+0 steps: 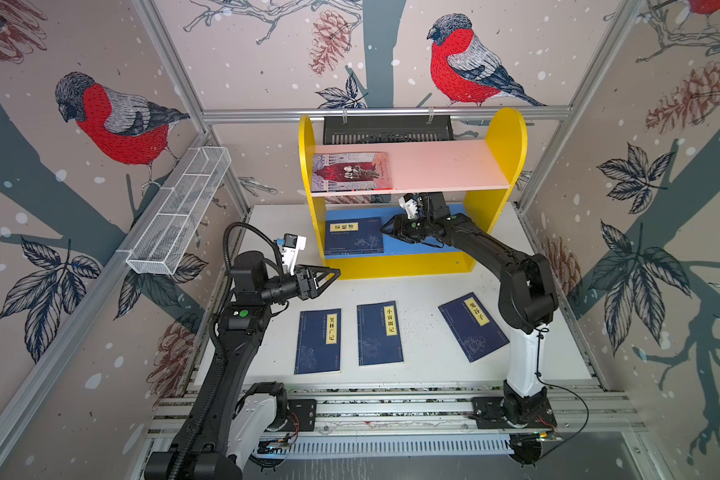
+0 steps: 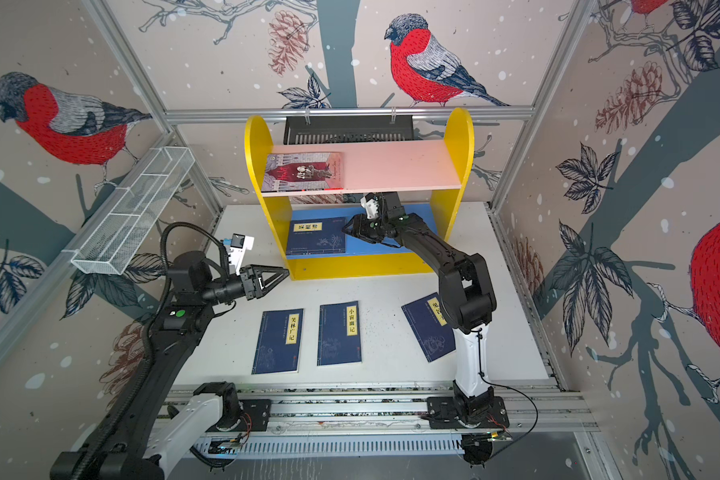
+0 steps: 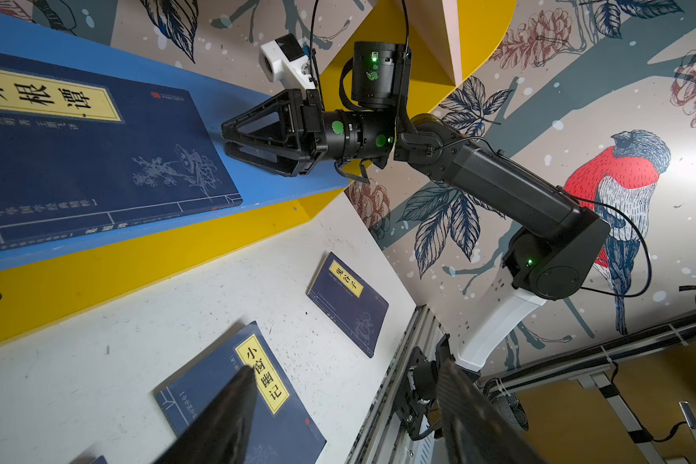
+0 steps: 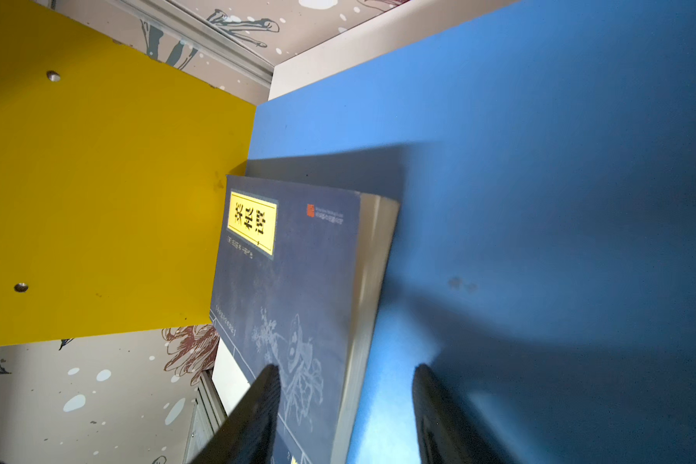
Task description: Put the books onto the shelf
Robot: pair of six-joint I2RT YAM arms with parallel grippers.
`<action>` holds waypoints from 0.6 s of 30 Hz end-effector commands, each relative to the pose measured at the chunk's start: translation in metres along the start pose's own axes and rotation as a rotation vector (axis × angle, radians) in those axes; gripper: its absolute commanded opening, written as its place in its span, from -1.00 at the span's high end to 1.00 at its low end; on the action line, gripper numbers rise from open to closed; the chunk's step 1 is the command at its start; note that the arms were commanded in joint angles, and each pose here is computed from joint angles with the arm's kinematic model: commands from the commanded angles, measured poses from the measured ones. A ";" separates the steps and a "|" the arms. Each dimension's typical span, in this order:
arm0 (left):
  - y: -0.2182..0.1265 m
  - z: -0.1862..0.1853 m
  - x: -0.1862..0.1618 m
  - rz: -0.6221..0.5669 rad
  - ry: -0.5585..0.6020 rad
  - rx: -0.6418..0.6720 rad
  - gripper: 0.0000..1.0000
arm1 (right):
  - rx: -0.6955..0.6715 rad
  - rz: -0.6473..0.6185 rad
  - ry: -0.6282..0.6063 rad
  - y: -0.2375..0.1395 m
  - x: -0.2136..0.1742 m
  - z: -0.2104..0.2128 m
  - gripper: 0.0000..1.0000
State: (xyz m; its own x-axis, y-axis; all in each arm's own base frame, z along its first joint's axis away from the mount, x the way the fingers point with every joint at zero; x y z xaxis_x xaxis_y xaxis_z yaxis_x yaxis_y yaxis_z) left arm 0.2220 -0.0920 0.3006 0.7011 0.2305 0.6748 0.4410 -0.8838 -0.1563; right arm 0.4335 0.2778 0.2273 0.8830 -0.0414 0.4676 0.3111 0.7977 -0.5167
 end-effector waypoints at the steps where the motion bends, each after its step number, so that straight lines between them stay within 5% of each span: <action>1: -0.001 -0.005 0.004 -0.010 0.046 -0.022 -0.44 | 0.011 -0.020 -0.016 -0.004 0.003 0.006 -0.10; 18: 0.000 0.014 -0.008 0.004 -0.066 0.080 -0.45 | 0.006 -0.020 -0.023 -0.057 -0.058 0.030 -0.11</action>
State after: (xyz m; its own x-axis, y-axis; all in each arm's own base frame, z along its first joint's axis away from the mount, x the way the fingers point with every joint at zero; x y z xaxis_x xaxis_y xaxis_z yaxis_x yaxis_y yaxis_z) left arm 0.2247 -0.0893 0.2864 0.7339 0.2542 0.6299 0.4732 -0.8566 -0.2057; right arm 0.3660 0.2569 0.2430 0.8875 -0.0372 0.4593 0.2997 0.8037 -0.5140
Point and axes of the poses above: each gripper's point midway between its finger pads, its own y axis out along the fingers, its own z axis along the line the jaws close on, x = y × z, the point moved 7 cm from there along -y, back along the fingers, and after that the axes turned 3 degrees about -y, right-handed, at the moved point
